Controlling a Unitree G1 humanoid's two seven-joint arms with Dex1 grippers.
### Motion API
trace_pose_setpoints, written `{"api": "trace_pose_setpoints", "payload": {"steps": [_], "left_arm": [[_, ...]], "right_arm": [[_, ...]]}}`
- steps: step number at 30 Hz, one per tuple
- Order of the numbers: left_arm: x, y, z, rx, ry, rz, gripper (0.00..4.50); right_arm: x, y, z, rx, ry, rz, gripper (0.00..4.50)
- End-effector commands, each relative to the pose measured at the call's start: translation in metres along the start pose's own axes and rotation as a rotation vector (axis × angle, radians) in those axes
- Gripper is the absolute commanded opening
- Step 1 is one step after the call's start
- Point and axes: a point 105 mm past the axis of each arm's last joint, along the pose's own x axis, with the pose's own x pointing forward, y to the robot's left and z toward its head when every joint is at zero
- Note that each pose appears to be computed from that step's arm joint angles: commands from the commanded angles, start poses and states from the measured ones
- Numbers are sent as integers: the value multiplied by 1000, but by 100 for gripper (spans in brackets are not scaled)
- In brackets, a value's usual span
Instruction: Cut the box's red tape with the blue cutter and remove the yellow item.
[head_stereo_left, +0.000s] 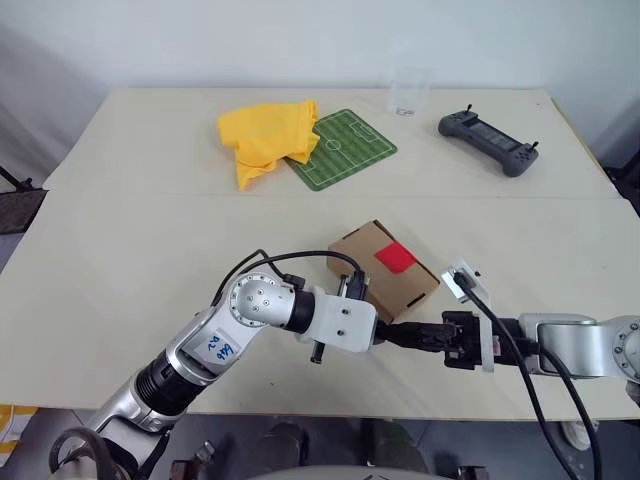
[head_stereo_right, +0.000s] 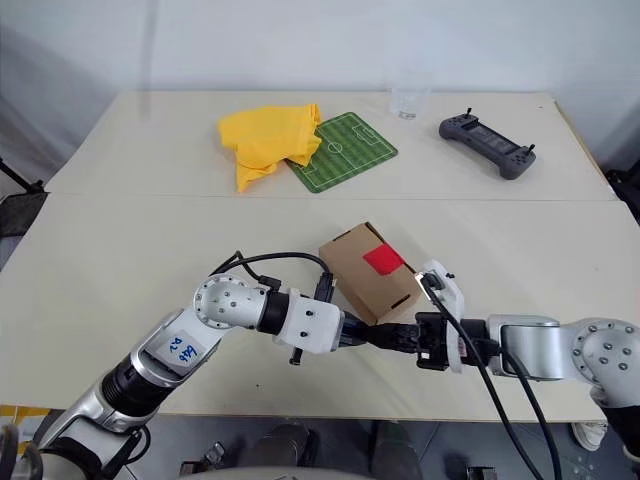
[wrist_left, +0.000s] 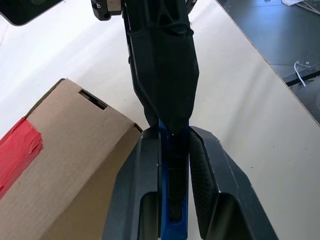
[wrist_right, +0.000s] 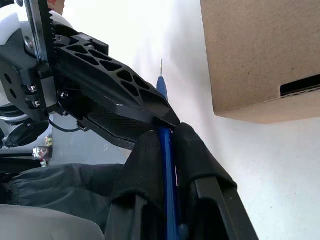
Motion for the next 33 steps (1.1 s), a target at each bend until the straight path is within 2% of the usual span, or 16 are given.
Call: {"api": "trace_pose_setpoints", "payload": {"steps": [1, 4, 5, 6, 9, 13, 16, 17, 19, 21, 26, 27, 33], "left_arm": [[-7, 10, 16, -20, -70, 58, 81], [-22, 10, 19, -173, -153, 67, 169], [-29, 5, 20, -225, -184, 37, 212], [-38, -3, 20, -271, -211, -15, 223], [-71, -22, 13, -353, -237, -102, 311], [-118, -11, -28, -554, -208, 89, 313], [-132, 7, -46, -636, -257, 226, 313], [-131, 13, -49, -661, -282, 254, 275], [-119, 27, -52, -684, -328, 269, 227], [-105, 41, -48, -681, -372, 265, 168], [-65, 69, -28, -603, -427, 163, 20], [-59, 72, -25, -576, -416, 140, 3], [-40, 81, -24, -521, -325, 103, 0]], "right_arm": [[-5, -3, 4, -2, -21, -23, 10], [-13, 1, 6, -28, -12, -10, 10], [-18, 4, 7, -46, -6, 1, 10], [-24, 8, 6, -67, 8, 17, 10], [-41, 15, 8, -94, 16, 34, 10], [-74, 30, 19, -178, -58, 35, 10], [-100, 38, 25, -247, -126, -47, 10], [-109, 38, 26, -259, -149, -81, 10], [-128, 40, 31, -300, -208, -189, 10], [-139, 41, 29, -328, -215, -281, 10], [-136, 50, 27, -422, -153, -352, 10], [-133, 52, 29, -446, -142, -357, 10], [-125, 61, 50, -542, -128, -402, 10]]}}
